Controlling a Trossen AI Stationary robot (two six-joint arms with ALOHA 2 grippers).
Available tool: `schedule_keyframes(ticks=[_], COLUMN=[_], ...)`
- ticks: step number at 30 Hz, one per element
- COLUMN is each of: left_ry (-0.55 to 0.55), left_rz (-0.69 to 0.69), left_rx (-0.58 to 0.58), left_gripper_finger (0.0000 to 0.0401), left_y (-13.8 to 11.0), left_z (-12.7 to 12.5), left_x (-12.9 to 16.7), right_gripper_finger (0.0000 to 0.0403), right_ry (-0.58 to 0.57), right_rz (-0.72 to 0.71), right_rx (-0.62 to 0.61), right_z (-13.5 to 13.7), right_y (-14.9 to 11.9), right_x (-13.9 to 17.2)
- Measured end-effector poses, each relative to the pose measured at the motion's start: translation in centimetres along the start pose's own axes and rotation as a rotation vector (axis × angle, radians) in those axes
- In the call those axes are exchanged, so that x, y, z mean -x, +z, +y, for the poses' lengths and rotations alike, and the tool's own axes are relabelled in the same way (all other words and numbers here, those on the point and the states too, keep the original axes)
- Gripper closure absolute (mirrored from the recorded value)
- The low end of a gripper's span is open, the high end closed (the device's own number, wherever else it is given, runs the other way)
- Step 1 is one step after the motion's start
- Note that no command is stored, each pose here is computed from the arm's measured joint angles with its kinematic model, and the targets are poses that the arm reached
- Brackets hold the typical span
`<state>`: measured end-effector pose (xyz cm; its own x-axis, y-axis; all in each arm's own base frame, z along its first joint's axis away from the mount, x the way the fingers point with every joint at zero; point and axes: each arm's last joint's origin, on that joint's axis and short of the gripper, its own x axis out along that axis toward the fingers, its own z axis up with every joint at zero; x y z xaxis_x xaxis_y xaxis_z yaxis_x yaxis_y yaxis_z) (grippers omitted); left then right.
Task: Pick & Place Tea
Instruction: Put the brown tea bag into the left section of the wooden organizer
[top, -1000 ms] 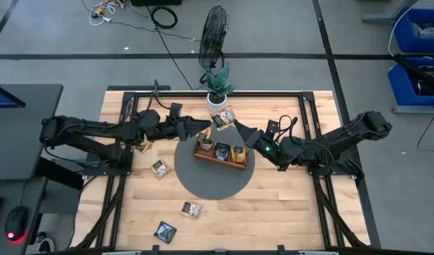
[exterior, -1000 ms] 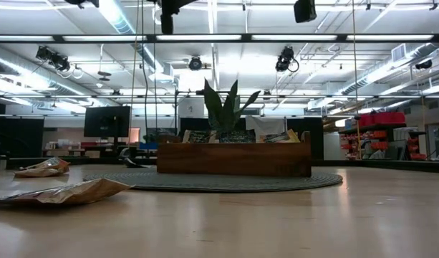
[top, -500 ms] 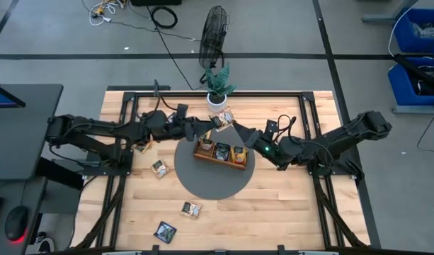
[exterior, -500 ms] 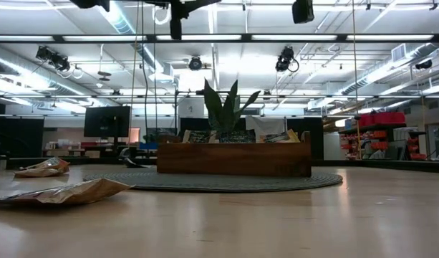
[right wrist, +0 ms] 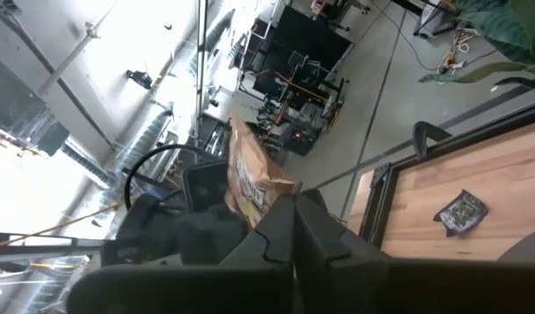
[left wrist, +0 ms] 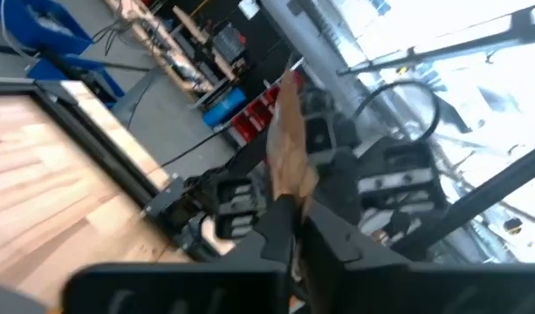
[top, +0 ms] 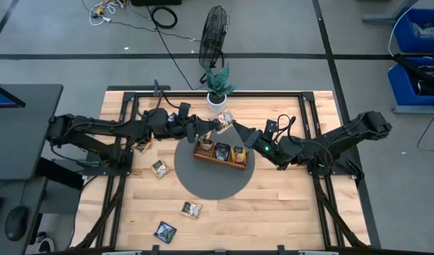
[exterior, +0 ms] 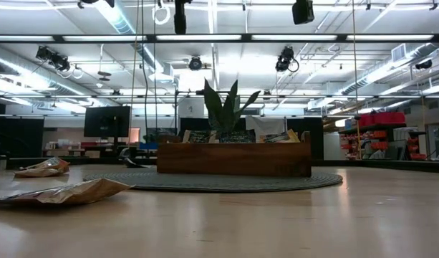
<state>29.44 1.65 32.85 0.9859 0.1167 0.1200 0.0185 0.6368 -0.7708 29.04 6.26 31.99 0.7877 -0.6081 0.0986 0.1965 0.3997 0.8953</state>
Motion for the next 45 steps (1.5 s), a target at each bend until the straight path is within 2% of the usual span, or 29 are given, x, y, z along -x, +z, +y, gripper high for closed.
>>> schedule_keyframes(ticks=[7, 11, 16, 21, 25, 31, 40, 45], left_ry=[-0.017, -0.049, -0.022, 0.026, 0.073, 0.117, 0.233, 0.332], left_rz=[0.052, 0.103, 0.167, 0.274, 0.321, 0.449, 0.583, 0.684], left_rx=[-0.036, -0.039, -0.062, -0.087, -0.142, -0.084, -0.128, -0.231], left_gripper_finger=[0.0397, 0.0398, 0.0399, 0.0399, 0.04, 0.04, 0.04, 0.04], left_y=[-0.2, 0.3, 1.3, 2.6, 3.6, 4.4, 4.9, 6.1], left_z=[0.1, 0.1, 0.6, 1.4, 2.1, 4.1, 6.3, 5.9], left_x=[0.0, 0.3, 1.3, 2.9, 4.1, 5.1, 6.5, 7.0], right_gripper_finger=[0.0363, 0.033, 0.029, 0.0267, 0.026, 0.0259, 0.0259, 0.0259], right_ry=[0.016, 0.045, 0.034, -0.011, -0.077, -0.175, -0.306, -0.363], right_rz=[0.033, 0.098, 0.205, 0.344, 0.431, 0.548, 0.597, 0.616], right_rx=[0.058, 0.118, 0.188, 0.283, 0.319, 0.352, 0.395, 0.428], right_z=[0.0, 0.2, 0.3, -0.1, -0.8, -2.1, -3.6, -4.2], right_y=[-0.1, 0.3, 1.7, 3.6, 4.7, 5.3, 5.3, 5.4], right_x=[0.0, 0.3, 1.3, 2.9, 4.0, 5.1, 5.7, 6.0])
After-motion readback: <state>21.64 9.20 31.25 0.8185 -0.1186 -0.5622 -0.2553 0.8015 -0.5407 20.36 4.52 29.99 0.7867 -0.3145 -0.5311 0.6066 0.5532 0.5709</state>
